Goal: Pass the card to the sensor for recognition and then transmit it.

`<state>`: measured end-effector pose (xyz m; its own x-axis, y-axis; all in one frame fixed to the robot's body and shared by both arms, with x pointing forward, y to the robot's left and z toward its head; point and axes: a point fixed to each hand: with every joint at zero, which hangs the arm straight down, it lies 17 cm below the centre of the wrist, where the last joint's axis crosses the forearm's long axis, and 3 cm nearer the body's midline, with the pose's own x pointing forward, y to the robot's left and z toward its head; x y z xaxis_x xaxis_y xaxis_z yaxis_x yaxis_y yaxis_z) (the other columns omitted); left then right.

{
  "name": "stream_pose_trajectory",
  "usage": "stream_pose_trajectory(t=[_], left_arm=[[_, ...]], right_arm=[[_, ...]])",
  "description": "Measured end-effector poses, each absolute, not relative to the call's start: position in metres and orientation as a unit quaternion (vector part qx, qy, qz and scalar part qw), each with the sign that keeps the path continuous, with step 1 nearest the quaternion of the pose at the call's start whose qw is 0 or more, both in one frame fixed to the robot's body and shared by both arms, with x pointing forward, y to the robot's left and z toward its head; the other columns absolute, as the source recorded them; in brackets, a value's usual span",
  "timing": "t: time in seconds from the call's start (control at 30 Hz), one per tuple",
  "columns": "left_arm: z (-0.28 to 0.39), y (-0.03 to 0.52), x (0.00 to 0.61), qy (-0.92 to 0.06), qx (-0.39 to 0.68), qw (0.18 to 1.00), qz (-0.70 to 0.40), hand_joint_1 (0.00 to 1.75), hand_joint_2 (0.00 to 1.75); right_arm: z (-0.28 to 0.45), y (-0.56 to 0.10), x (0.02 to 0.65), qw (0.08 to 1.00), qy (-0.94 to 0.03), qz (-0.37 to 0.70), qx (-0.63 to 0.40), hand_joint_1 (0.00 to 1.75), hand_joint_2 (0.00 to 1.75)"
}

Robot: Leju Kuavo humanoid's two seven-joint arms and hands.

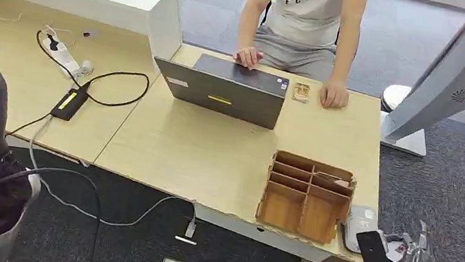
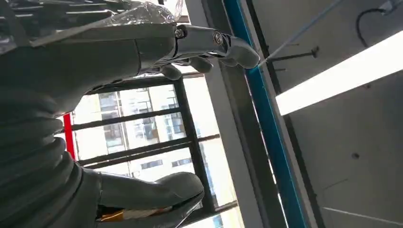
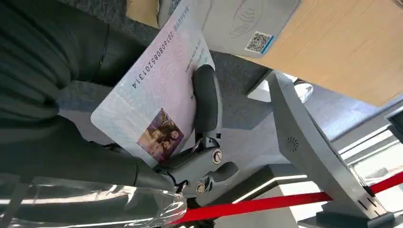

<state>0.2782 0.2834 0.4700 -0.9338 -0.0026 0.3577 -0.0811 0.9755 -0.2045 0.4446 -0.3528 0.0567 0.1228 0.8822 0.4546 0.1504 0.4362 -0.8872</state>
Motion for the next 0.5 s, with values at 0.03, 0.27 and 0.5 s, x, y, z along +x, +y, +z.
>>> stream_pose_trajectory(t=[0.03,0.27,0.5], left_arm=[[0.471,0.283,0.278,-0.977,0.021,0.180,0.109,0.00,1.75],[0.472,0.282,0.280,-0.978,0.019,0.178,0.109,0.00,1.75],[0.473,0.280,0.282,-0.978,0.011,0.179,0.109,0.00,1.75]], right_arm=[[0.056,-0.353,0.445,0.610,-0.590,0.300,-0.436,1.75,1.75],[0.046,-0.352,0.447,0.619,-0.585,0.299,-0.430,1.75,1.75],[0.027,-0.355,0.448,0.637,-0.572,0.297,-0.422,1.75,1.75]])
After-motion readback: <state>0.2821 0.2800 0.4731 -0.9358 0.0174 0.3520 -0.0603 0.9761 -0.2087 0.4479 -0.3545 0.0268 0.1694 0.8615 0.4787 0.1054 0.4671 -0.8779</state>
